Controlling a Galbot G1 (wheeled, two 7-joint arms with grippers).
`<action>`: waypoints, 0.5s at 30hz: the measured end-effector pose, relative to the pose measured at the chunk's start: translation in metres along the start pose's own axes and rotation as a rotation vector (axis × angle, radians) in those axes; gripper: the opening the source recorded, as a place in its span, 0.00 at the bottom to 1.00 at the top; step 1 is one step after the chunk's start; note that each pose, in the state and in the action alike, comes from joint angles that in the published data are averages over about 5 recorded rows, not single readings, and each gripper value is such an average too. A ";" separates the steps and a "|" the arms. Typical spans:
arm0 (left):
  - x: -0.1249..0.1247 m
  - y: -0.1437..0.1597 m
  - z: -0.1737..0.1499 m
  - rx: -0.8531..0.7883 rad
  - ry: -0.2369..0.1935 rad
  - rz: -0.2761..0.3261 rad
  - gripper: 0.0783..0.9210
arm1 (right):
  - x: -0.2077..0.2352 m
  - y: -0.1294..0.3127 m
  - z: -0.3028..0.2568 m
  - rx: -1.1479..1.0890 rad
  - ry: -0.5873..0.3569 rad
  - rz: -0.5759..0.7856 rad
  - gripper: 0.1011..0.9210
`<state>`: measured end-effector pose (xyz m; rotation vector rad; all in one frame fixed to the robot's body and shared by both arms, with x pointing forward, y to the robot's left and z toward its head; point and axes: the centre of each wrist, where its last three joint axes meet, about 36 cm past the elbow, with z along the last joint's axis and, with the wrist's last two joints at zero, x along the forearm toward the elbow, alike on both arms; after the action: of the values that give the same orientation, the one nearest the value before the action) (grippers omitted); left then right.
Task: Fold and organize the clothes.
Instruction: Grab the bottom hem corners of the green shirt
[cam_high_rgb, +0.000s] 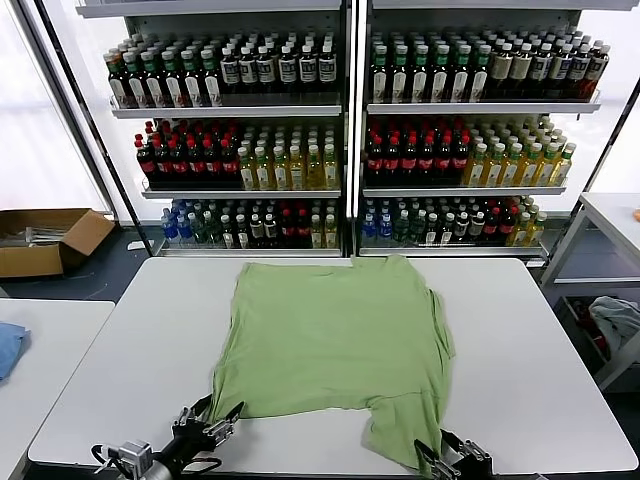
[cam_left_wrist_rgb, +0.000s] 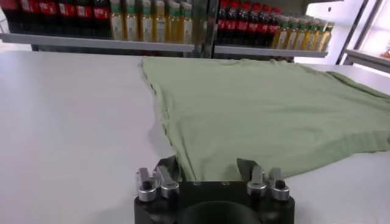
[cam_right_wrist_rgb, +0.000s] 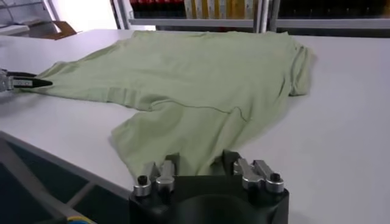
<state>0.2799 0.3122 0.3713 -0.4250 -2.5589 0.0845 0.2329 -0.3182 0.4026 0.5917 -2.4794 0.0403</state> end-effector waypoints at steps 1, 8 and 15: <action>0.000 0.001 0.001 0.000 0.001 -0.001 0.41 | 0.000 0.000 0.000 0.000 -0.002 0.000 0.20; 0.002 -0.001 0.004 -0.002 0.002 0.002 0.18 | -0.001 0.001 -0.004 0.004 -0.017 -0.002 0.01; 0.003 0.000 0.002 0.000 -0.009 -0.010 0.02 | 0.002 0.001 -0.008 0.012 -0.038 -0.001 0.00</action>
<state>0.2763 0.3127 0.3707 -0.4129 -2.5696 0.0830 0.2353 -0.3173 0.4102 0.6036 -2.5171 0.0436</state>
